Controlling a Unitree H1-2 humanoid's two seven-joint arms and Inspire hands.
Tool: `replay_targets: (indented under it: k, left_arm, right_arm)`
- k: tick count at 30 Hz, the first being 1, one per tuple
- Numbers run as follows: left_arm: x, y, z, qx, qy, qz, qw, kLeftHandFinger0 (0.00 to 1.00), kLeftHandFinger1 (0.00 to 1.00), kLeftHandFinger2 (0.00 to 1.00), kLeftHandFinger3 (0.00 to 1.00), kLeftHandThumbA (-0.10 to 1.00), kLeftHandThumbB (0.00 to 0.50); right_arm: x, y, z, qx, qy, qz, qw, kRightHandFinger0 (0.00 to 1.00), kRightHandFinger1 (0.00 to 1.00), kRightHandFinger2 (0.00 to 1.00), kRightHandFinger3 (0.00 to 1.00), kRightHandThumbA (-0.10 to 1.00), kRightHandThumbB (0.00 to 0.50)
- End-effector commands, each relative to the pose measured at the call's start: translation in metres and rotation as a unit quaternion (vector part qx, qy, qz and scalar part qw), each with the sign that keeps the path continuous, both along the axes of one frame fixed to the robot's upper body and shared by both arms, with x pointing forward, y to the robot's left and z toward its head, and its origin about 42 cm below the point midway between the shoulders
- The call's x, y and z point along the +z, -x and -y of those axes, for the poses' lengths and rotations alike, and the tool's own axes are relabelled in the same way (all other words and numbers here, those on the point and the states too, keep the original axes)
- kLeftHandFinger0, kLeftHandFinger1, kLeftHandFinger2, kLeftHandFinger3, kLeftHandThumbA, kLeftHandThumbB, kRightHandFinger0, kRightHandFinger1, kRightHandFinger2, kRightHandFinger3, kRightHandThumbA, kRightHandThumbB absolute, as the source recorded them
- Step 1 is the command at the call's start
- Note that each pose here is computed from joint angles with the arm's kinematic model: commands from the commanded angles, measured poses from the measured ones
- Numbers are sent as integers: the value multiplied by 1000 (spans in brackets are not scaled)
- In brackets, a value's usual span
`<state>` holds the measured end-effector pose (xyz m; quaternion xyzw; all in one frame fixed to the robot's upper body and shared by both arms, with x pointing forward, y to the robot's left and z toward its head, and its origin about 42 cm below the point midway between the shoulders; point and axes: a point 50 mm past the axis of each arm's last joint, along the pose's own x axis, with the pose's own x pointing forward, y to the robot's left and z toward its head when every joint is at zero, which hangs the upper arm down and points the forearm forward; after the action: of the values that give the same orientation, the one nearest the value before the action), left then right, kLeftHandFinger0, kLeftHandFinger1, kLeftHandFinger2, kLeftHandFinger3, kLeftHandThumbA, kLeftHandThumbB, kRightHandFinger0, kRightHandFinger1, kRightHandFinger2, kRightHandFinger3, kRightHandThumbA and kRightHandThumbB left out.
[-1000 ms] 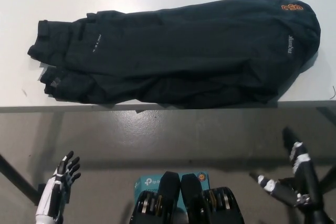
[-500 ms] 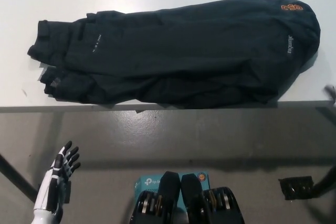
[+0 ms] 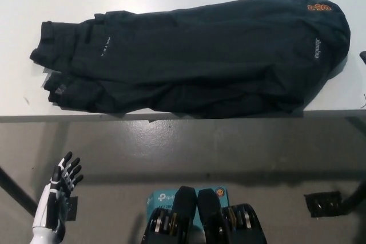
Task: The robot grabs the right edges of the black jacket on the table, and folds it in half
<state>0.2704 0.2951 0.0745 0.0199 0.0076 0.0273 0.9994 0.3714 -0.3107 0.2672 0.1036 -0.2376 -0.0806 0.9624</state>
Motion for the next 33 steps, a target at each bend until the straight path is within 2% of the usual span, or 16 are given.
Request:
replay_targets:
  k: [1,8,10,13,14,22,27,30,33]
  left_arm:
    - [12,-2,0,-6,-4,34,999,1000,1000,1000,1000,1000,117]
    - [15,-7,0,-3,-5,40,999,1000,1000,1000,1000,1000,121]
    - [15,-7,0,-2,-8,40,999,1000,1000,1000,1000,1000,113]
    - [15,-7,0,-2,-5,41,999,1000,1000,1000,1000,1000,131]
    - [15,-7,0,-3,-6,42,999,1000,1000,1000,1000,1000,125]
    - [16,-7,-2,-6,-13,42,999,1000,1000,1000,1000,1000,136]
    - [17,-8,-1,-7,-8,50,999,1000,1000,1000,1000,1000,123]
    - [18,-7,-1,-6,-10,49,999,1000,1000,1000,1000,1000,117]
    - [18,-7,-1,-9,-18,50,999,1000,1000,1000,1000,1000,118]
  right_arm:
    - [9,-35,8,64,-99,-11,993,1000,1000,1000,1000,1000,209]
    - [-3,-66,18,53,-123,-33,990,1000,1000,1000,1000,1000,178]
    - [-8,-73,19,45,-130,-43,990,1000,1000,1000,1000,1000,178]
    - [-14,-80,22,46,-146,-54,987,1000,1000,1000,1000,1000,186]
    - [-17,-84,23,47,-161,-56,984,1000,1000,1000,1000,1000,174]
    - [-32,-95,19,70,-237,-69,966,1000,1000,1000,1000,1000,224]
    - [-43,-92,9,58,-231,-75,968,1000,1000,1000,1000,1000,204]
    - [-47,-91,1,55,-218,-75,971,1000,1000,1000,1000,1000,227]
    - [-51,-90,-6,59,-235,-78,967,1000,1000,1000,1000,1000,224]
